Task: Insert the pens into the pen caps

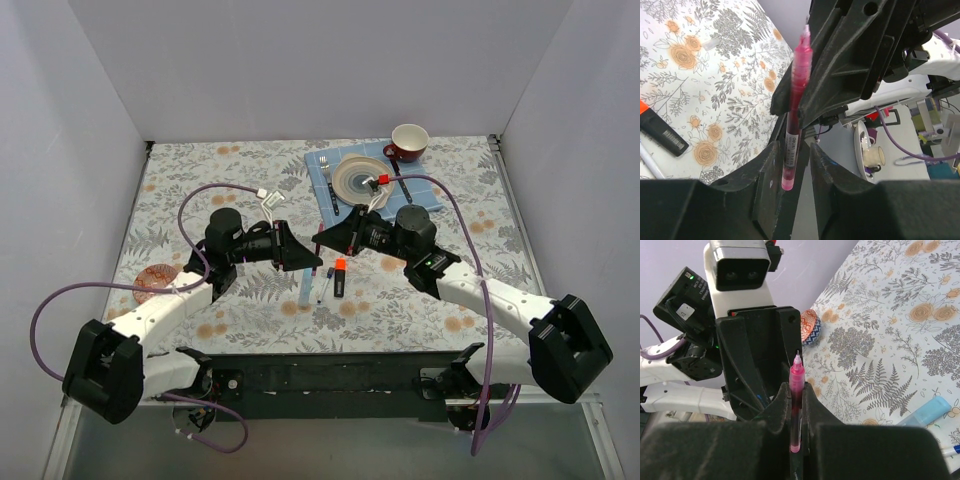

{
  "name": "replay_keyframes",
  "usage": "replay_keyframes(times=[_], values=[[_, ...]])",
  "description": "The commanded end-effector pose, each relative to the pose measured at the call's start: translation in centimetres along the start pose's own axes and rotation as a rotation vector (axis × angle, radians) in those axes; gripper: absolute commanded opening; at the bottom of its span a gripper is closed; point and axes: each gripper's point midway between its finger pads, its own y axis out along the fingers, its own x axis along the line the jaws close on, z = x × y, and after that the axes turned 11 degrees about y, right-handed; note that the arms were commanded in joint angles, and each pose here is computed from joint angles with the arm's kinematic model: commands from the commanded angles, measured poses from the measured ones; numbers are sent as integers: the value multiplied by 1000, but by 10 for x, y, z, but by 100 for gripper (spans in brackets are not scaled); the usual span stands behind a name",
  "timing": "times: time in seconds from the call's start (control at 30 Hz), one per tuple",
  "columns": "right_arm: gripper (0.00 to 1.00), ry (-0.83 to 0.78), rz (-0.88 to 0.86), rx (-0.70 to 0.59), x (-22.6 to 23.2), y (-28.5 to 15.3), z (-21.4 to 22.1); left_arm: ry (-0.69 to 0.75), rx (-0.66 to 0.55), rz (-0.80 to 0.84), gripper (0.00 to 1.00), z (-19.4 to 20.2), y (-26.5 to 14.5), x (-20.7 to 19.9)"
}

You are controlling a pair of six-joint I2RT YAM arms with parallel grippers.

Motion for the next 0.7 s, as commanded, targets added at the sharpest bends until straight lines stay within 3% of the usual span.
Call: replay_keyframes(times=[0.0, 0.07, 0.2, 0.27, 0.33, 0.5, 0.67], values=[[1, -62, -76, -58, 22, -5, -13, 12, 21, 60, 30, 2, 2, -9], [1, -61, -75, -60, 22, -5, -13, 7, 28, 68, 28, 5, 3, -9], [1, -62, -76, -56, 22, -5, -13, 15, 37, 78, 0, 6, 4, -9], [15, -60, -72, -49, 22, -5, -12, 21, 36, 61, 0, 5, 5, -5], [48, -55, -43, -28, 19, -8, -9, 21, 48, 47, 0, 8, 6, -1], [61, -129, 181, -123, -1, -38, -26, 7, 47, -38, 0, -5, 4, 11], [68, -120, 593, -237, -62, -106, -38, 63, -31, -167, 0, -44, -19, 27]])
